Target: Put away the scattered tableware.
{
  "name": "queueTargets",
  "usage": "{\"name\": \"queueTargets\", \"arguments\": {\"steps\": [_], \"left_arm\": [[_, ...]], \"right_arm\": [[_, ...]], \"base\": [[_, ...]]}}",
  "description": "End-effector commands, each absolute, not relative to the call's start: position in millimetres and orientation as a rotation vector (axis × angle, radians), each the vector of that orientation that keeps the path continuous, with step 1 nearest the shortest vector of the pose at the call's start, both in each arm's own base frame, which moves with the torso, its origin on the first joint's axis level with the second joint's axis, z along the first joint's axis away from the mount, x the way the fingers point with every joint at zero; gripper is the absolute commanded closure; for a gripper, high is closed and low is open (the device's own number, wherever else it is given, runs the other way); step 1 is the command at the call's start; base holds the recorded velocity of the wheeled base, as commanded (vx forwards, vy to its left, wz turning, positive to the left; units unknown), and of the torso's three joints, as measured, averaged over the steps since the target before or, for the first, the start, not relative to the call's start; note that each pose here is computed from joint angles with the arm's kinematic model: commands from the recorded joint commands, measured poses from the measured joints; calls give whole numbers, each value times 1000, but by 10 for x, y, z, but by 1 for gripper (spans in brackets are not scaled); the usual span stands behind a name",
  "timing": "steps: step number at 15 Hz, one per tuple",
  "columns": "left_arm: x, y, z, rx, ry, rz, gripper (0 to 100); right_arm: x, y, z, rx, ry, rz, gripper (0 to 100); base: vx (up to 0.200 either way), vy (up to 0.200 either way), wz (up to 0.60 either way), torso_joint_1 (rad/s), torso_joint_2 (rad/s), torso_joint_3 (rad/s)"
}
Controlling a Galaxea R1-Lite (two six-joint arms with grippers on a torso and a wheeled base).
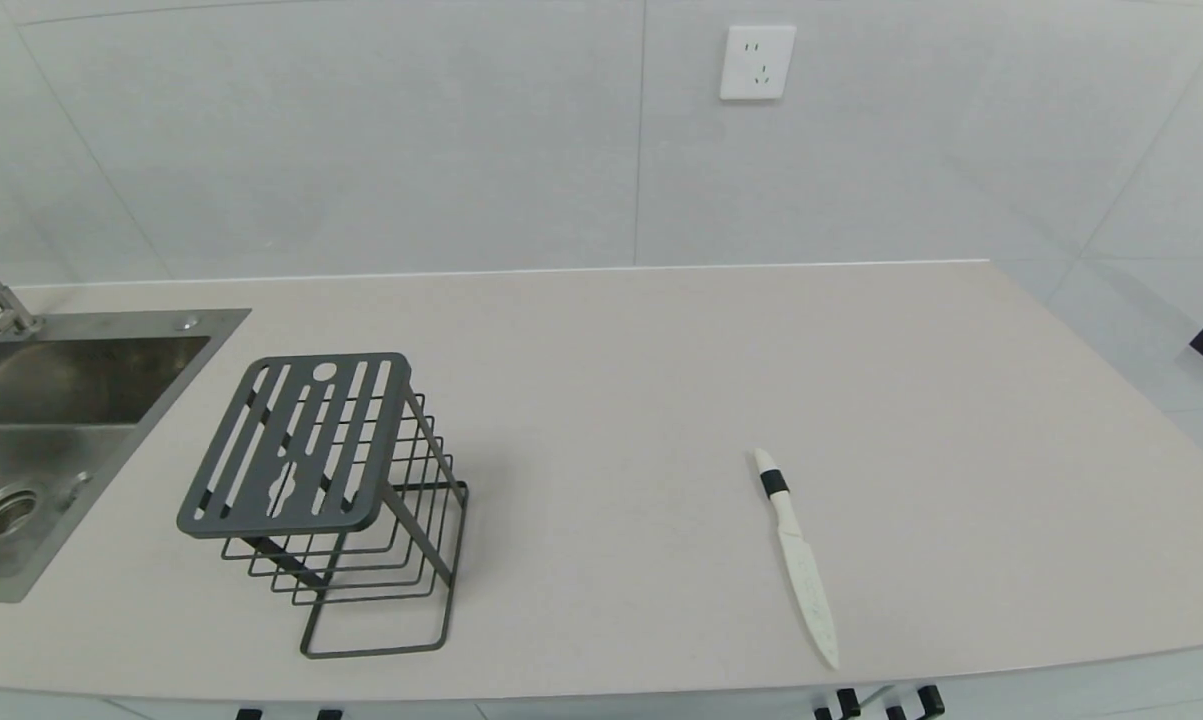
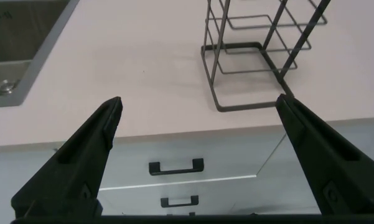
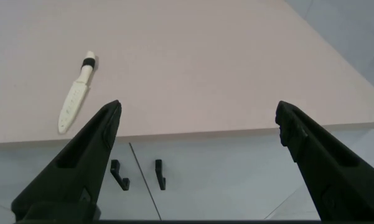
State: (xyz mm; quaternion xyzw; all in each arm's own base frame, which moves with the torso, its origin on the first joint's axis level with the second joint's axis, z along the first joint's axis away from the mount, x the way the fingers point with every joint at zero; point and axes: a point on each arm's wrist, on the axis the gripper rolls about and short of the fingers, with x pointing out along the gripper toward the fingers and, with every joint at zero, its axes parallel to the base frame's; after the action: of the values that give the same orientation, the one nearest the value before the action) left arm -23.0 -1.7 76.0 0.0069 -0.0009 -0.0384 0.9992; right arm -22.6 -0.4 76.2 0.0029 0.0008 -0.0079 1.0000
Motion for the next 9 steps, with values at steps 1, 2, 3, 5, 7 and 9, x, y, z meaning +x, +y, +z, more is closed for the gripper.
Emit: {"name": "queueTargets", "arguments": {"steps": [1, 2, 3, 5, 7, 9], "left_arm": [[-227, -17, 760, 14, 1, -77, 0], [-227, -17, 760, 15, 1, -77, 0], [-227, -17, 760, 15, 1, -77, 0], [-227, -17, 760, 15, 1, -77, 0], [-227, -17, 760, 15, 1, -75, 0], [-227, -17, 760, 17, 1, -75, 0]], "right_arm": [[-225, -4, 762, 6, 3, -15, 0], [-226, -4, 762, 6, 1, -15, 0], [-226, -4, 762, 8, 1, -15, 0], [-225, -4, 762, 6, 3, -15, 0], [-225, -4, 762, 6, 3, -15, 0], [-225, -4, 762, 8, 3, -14, 0]], "base": [[0, 0, 0, 276, -593, -330], [0, 0, 0, 217, -491, -266], [0, 0, 0, 203, -447, -251], [0, 0, 0, 100, -215, -115], [0, 0, 0, 16, -25, -18], [0, 0, 0, 0, 0, 0]]}}
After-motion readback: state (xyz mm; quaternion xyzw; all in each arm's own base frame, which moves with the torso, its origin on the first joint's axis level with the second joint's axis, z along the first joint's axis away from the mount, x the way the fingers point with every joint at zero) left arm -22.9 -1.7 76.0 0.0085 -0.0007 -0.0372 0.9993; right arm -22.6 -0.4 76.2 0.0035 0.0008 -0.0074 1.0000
